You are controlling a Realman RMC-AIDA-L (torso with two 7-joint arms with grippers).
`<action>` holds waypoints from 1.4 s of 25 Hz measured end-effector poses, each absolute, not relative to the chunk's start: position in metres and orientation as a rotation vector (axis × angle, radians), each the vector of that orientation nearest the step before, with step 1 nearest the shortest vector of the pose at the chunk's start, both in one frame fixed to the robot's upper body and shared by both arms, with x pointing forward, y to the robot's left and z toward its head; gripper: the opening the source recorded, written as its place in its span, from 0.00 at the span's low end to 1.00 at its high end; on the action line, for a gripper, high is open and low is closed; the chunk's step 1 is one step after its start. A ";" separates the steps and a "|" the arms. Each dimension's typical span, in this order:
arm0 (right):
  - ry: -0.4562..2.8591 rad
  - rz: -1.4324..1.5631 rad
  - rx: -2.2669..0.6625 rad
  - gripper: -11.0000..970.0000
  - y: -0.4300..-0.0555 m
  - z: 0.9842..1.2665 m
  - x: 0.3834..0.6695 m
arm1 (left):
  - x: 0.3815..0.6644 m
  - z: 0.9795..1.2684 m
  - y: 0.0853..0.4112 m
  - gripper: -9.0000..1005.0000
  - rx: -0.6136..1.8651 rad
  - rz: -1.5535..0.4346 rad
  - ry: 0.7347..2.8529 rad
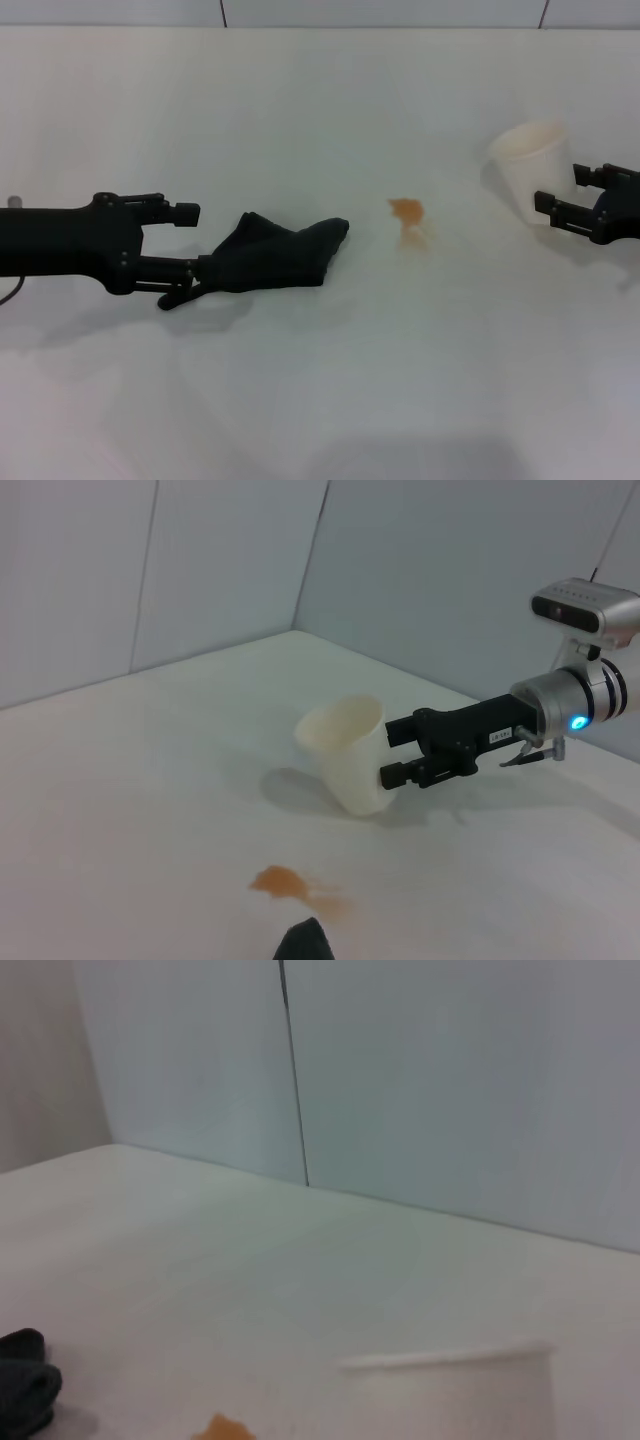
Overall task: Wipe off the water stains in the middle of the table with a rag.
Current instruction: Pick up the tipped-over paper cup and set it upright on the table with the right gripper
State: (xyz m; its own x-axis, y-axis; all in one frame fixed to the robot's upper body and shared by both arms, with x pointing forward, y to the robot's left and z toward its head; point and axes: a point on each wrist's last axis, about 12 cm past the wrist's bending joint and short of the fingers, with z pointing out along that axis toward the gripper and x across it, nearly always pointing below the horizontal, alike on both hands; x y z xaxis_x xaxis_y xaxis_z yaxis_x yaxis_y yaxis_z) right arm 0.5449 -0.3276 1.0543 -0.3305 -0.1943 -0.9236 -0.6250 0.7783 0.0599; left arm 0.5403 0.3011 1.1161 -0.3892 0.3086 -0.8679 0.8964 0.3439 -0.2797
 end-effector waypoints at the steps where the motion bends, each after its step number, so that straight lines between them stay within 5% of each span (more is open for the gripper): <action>1: 1.895 0.501 -0.622 0.68 -0.328 1.054 0.545 | 0.541 1.116 0.301 0.85 1.058 -1.022 1.879; 21: 1.911 0.522 -0.620 0.70 -0.328 1.048 0.539 | 0.539 1.115 0.302 0.85 1.058 -1.024 1.883; 26: 1.910 0.522 -0.616 0.87 -0.331 1.049 0.536 | 0.539 1.115 0.302 0.85 1.055 -1.024 1.885; 35: 1.885 0.545 -0.625 0.90 -0.343 1.052 0.512 | 0.538 1.115 0.303 0.84 1.049 -1.028 1.883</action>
